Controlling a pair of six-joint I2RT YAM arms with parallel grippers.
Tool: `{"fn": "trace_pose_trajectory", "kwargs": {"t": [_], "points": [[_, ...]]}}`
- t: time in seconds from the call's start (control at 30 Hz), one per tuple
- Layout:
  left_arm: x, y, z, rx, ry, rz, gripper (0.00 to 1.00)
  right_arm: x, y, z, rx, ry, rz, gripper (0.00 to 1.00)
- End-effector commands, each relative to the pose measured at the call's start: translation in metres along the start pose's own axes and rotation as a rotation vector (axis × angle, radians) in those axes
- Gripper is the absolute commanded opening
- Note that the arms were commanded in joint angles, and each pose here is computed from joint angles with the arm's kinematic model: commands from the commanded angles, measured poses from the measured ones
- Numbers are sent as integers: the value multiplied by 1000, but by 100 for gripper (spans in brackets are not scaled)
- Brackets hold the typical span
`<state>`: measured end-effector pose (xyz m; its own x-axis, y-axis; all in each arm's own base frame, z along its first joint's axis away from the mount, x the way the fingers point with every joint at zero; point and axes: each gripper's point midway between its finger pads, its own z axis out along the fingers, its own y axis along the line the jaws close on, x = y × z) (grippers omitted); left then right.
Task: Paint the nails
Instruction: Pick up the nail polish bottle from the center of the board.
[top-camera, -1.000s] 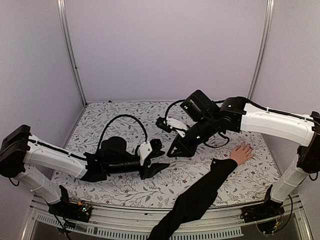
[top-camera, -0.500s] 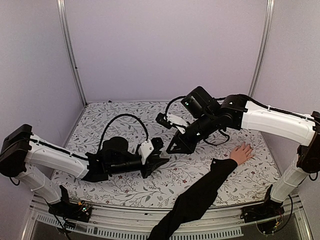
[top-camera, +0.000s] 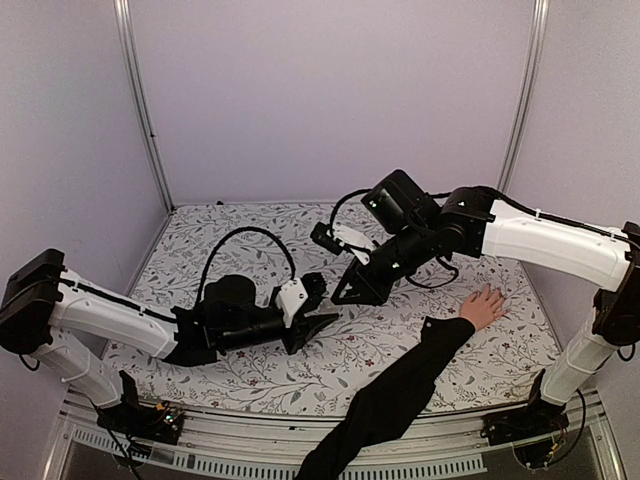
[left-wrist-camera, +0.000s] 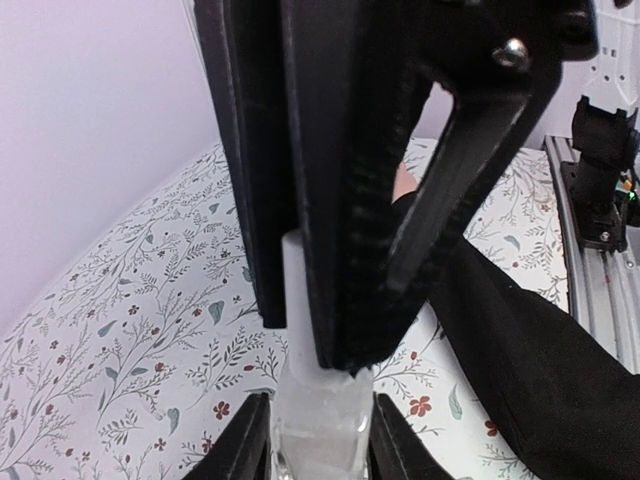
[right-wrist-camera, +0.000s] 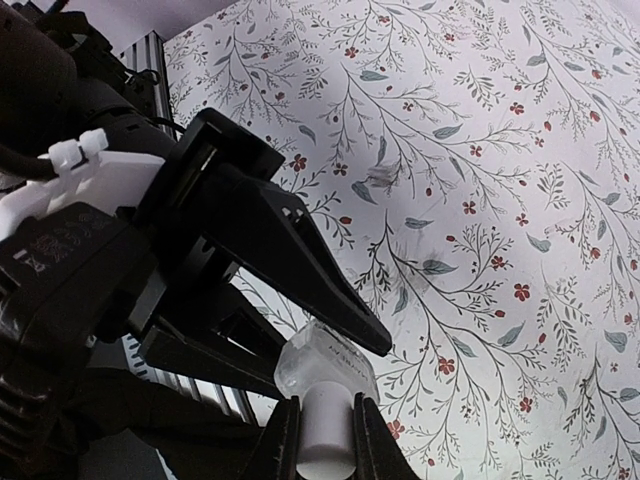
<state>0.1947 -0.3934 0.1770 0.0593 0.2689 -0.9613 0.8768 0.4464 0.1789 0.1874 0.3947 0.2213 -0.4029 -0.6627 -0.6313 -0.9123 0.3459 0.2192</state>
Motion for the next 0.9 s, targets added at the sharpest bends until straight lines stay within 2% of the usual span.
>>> {"fn": "trace_pose_trajectory", "kwargs": {"t": [0.0,0.3,0.47,0.63,0.67,0.77,0.87], "points": [[-18,4,-5,-30,-66,9,34,-4,3,-1,-15,0,11,0],[-25,5,-9,-39,-90,15,37,-4,3,1,-19,6,14,0],[-22,4,-8,-32,-83,18,30,-6,4,1,-23,1,13,0],[-25,3,-9,-26,-100,15,18,-7,5,0,-28,-5,13,1],[-26,3,-9,-27,-106,13,15,-7,6,0,-33,-9,12,3],[-32,6,-10,-39,-133,-2,1,-14,12,-5,-64,-42,7,15],[-40,8,-12,-49,-175,-25,0,-25,12,-15,-82,-102,13,32]]}}
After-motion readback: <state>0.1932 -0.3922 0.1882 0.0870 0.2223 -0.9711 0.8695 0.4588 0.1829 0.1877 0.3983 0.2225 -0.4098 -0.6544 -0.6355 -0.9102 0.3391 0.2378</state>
